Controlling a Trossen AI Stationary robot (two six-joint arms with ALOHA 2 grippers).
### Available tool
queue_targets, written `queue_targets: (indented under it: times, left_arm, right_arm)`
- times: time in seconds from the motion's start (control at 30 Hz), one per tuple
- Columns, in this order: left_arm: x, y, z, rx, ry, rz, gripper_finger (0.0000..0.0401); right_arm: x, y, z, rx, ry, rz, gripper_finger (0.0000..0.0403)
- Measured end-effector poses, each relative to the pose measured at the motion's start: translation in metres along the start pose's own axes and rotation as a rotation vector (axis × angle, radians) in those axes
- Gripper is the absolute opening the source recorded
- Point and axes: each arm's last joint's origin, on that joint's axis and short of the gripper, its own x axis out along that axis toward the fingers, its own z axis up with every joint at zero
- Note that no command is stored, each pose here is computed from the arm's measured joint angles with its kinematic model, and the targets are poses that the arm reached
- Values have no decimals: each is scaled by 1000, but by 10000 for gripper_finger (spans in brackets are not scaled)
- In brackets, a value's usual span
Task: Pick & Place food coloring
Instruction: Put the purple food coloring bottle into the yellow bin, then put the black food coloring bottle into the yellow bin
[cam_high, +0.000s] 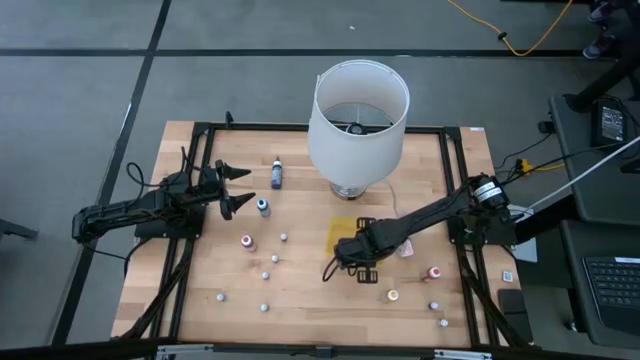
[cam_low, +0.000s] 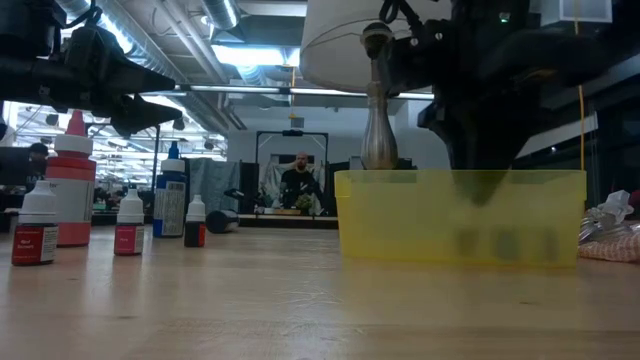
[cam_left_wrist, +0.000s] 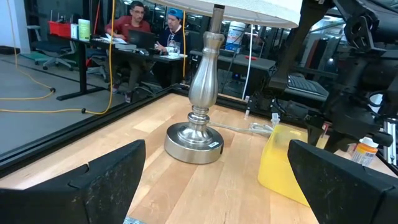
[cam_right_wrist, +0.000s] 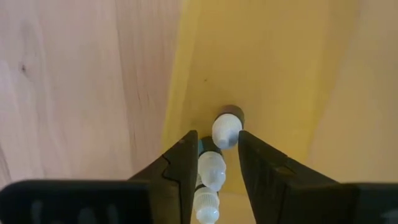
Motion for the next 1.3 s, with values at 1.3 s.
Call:
queue_targets:
  times: [1.3]
  left_arm:
    - [0,0,0,0,0,0,389]
  right_arm:
    - [-104,88,-102,579,-19,87,252]
